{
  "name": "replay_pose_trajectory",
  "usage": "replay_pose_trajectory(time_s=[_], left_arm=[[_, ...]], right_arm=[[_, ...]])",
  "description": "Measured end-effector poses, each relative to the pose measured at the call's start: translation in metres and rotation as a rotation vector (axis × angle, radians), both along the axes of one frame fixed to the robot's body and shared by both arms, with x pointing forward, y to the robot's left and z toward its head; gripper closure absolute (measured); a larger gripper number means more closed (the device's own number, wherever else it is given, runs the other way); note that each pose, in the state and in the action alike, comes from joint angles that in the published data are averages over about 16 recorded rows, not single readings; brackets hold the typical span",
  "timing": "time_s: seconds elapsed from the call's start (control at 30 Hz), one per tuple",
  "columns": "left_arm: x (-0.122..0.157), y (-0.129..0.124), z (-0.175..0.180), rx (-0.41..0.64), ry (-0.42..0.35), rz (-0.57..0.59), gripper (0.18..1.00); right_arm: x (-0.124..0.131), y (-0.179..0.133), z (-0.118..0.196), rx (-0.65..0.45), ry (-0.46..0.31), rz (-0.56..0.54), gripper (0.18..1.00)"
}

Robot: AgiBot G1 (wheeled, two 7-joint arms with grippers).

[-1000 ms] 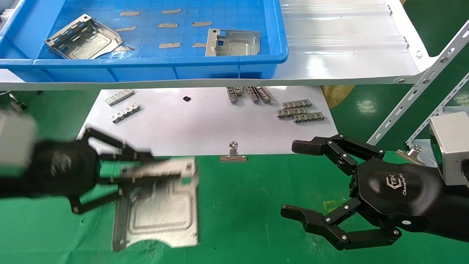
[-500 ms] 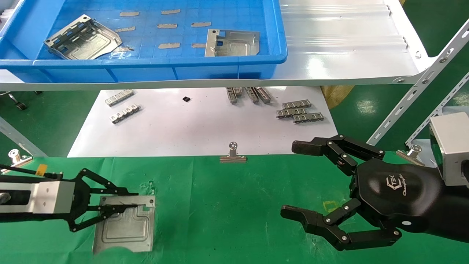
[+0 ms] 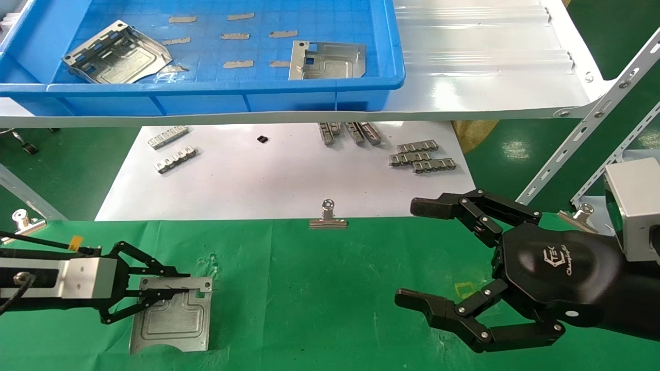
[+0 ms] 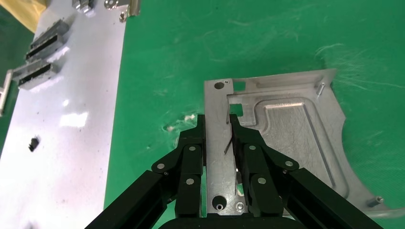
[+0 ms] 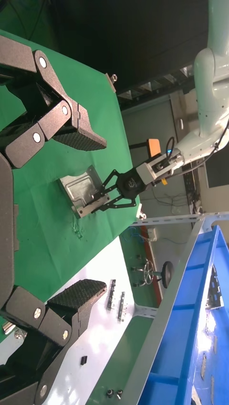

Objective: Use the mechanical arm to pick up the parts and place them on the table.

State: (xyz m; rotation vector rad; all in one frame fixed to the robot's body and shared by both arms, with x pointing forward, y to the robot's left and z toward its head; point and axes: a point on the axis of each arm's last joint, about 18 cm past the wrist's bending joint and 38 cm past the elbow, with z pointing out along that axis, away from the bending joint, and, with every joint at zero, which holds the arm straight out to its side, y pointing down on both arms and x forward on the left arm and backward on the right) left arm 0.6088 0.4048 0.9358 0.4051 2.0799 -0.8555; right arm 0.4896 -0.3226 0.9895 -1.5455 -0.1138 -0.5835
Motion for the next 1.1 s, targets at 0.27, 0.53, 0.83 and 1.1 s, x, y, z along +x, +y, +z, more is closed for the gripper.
replay_pose_trajectory(time_s=[0.27,0.53,0.83,1.1], left_arm=[[0.002,-0.005,0.004,-0.065,0.005,-0.007,0.856],[-0.006,-0.01,0.009,-0.243,0.074,-0.004,0.753],[-0.013,-0.009,0.006,-0.366,0.151,0.011,0.557],[-0.015,-0.015,0.007,-0.385,0.157,-0.007,0.384]], right_arm=[[0.0,0.0,0.0,0.0,0.0,0.0,0.178],[0.0,0.0,0.0,0.0,0.0,0.0,0.178],[0.0,0.0,0.0,0.0,0.0,0.0,0.178],[0.0,0.0,0.0,0.0,0.0,0.0,0.178]])
